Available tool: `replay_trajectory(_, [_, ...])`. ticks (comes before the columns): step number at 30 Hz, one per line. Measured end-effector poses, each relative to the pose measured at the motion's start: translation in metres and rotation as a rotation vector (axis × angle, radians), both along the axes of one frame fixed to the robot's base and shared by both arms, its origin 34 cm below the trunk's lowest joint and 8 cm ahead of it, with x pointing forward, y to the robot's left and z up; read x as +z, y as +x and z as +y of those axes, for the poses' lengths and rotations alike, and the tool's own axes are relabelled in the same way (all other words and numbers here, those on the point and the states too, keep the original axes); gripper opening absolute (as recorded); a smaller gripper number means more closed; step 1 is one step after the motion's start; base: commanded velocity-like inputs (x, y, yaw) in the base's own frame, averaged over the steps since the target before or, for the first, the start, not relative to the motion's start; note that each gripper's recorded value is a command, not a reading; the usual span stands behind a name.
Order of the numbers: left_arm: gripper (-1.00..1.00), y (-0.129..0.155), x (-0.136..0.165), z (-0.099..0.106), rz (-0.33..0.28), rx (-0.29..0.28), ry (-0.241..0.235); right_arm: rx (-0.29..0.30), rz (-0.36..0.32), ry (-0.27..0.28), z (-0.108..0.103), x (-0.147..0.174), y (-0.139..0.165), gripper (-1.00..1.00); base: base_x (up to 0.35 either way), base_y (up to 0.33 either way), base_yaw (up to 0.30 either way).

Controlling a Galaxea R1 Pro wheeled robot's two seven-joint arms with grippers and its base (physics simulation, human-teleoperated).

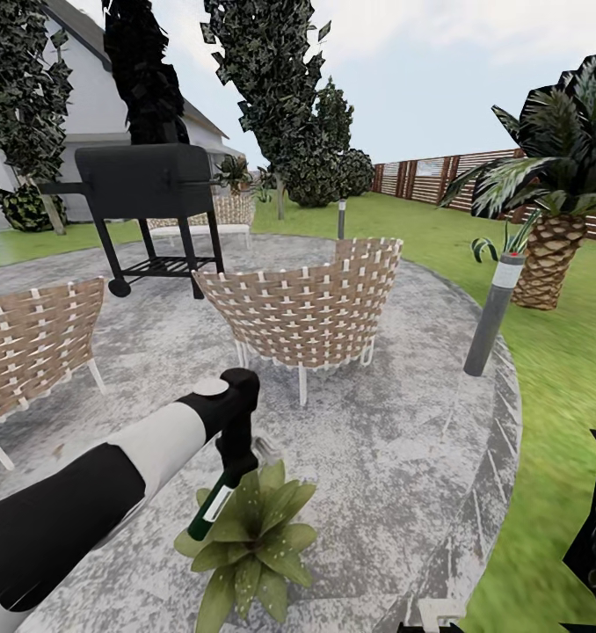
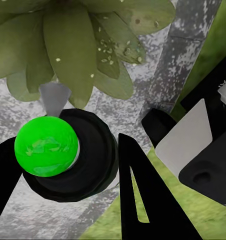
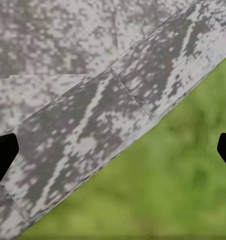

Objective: Pick up the pesticide atomizer in the garden and spray insectifuge to fully cover both potted plants in the garden.

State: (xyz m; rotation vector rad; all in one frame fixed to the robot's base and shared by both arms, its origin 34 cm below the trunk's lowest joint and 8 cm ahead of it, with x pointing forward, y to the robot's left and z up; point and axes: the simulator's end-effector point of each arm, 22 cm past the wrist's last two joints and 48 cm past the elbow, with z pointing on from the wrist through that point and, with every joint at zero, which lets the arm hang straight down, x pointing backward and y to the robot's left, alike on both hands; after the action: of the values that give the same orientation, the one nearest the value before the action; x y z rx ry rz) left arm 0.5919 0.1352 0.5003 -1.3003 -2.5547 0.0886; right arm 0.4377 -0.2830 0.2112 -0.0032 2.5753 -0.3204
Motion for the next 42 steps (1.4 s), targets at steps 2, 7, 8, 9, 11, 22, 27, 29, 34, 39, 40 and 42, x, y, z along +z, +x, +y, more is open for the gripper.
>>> replay_trajectory(2, [-1.00,-0.001,-0.001,0.002,0.004,0.002,0.003,0.000,0.000,0.000,0.000,0.000,0.000,1.00,0.000,0.000,-0.037])
replay_trajectory(7, [-1.00,-0.001,-0.001,0.001,0.004,0.001,0.003,0.000,0.000,0.000,0.000,0.000,0.000,1.00,0.000,0.000,-0.252])
replay_trajectory(8, [-1.00,-0.001,-0.001,0.001,0.004,0.000,0.002,0.000,0.000,0.000,0.000,0.000,0.000,1.00,-0.006,0.000,-0.193])
replay_trajectory(9, [-1.00,-0.001,-0.001,0.001,0.003,0.000,0.003,0.000,0.000,0.001,0.000,0.000,0.000,1.00,-0.123,0.049,-0.079])
replay_trajectory(11, [-1.00,-0.001,-0.002,0.002,0.004,0.001,0.007,0.000,0.000,0.000,0.000,0.000,0.000,1.00,-0.221,0.132,-0.031])
replay_trajectory(22, [-1.00,-0.001,-0.003,0.006,0.006,0.006,0.015,0.000,0.000,0.001,0.000,0.000,0.000,1.00,-0.187,0.256,-0.002])
replay_trajectory(27, [-1.00,-0.001,-0.004,0.014,0.010,0.016,0.021,0.001,0.000,0.000,0.000,0.000,0.000,1.00,-0.003,0.329,0.000])
replay_trajectory(29, [-1.00,-0.007,-0.010,0.015,0.024,0.017,0.022,0.001,0.000,0.000,0.000,0.000,0.000,1.00,0.000,0.241,0.000])
replay_trajectory(34, [-1.00,-0.039,-0.040,0.016,0.090,0.012,0.029,0.000,0.000,0.000,0.000,0.000,0.000,1.00,0.000,0.036,0.000])
replay_trajectory(39, [-1.00,-0.057,-0.054,0.014,0.128,0.021,0.021,0.001,0.000,0.000,0.000,0.000,0.000,1.00,0.000,0.000,0.000])
replay_trajectory(40, [-1.00,-0.058,-0.055,0.014,0.130,0.022,0.021,0.001,0.000,0.000,0.000,0.000,0.000,1.00,0.000,0.000,0.000])
replay_trajectory(42, [-1.00,-0.059,-0.057,0.021,0.134,0.030,0.027,0.000,-0.001,-0.001,0.000,0.000,0.000,1.00,0.000,0.000,0.000])
